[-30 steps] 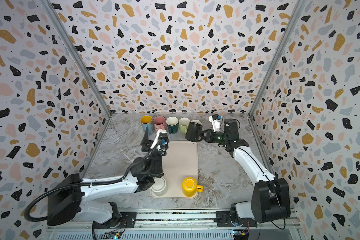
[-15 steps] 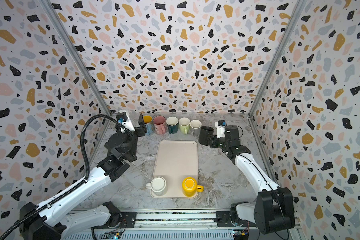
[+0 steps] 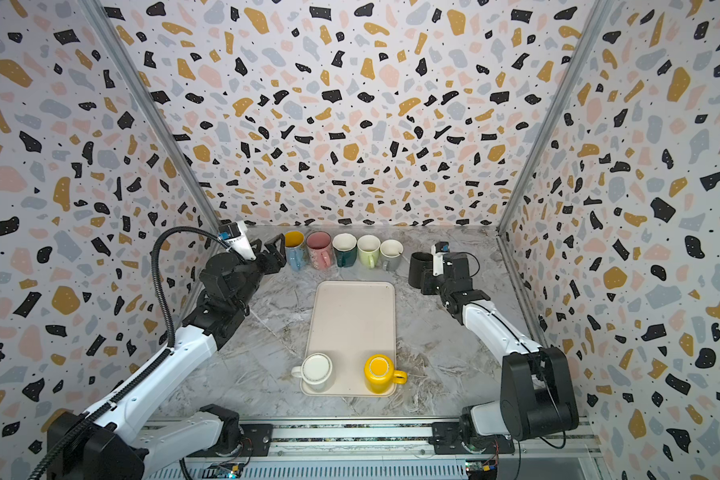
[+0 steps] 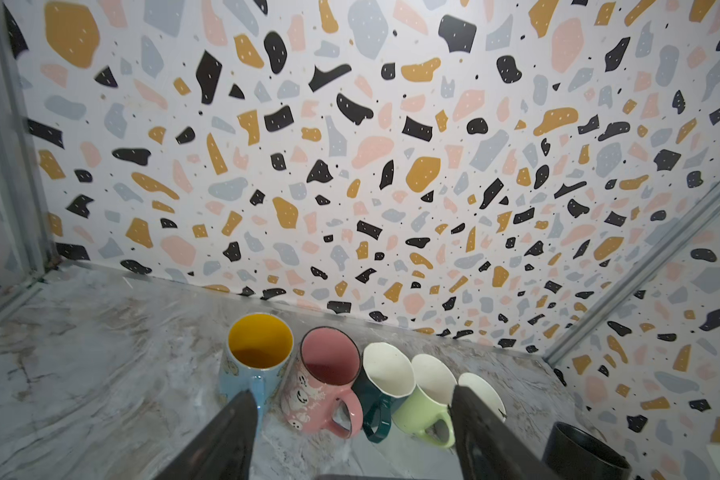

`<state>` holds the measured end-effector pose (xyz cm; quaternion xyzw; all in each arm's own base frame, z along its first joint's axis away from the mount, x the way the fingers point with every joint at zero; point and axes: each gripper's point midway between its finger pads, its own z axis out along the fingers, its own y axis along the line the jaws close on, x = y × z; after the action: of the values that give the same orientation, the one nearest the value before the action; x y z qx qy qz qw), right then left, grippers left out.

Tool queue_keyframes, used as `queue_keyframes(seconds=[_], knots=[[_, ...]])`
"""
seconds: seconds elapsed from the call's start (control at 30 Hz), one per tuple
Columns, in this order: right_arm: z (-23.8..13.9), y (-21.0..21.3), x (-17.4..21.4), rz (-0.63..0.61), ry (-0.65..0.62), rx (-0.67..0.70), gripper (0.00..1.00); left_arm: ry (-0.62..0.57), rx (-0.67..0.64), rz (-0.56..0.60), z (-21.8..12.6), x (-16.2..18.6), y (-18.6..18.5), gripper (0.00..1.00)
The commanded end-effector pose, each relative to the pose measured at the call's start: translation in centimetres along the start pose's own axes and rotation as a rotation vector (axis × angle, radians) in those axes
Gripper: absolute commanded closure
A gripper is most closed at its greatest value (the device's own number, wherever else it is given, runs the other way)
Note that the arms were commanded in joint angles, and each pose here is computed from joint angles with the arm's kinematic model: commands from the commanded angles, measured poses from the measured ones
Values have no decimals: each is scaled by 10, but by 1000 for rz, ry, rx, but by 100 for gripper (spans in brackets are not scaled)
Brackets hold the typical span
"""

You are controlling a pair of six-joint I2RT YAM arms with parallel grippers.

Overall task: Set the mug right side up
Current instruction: 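Lower the black mug beside the grey mug with the right gripper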

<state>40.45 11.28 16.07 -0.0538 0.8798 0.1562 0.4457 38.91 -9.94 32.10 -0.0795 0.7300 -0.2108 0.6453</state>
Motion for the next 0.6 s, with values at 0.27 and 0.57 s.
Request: queue_keyframes(seconds=[0.27,0.57], knots=[[15,6,-44,-66,-211,-18,100,37,173,-146,0,7,-4,25],[35,5,-41,-103,-226,-15,100,43,161,-131,-2,11,0,25]])
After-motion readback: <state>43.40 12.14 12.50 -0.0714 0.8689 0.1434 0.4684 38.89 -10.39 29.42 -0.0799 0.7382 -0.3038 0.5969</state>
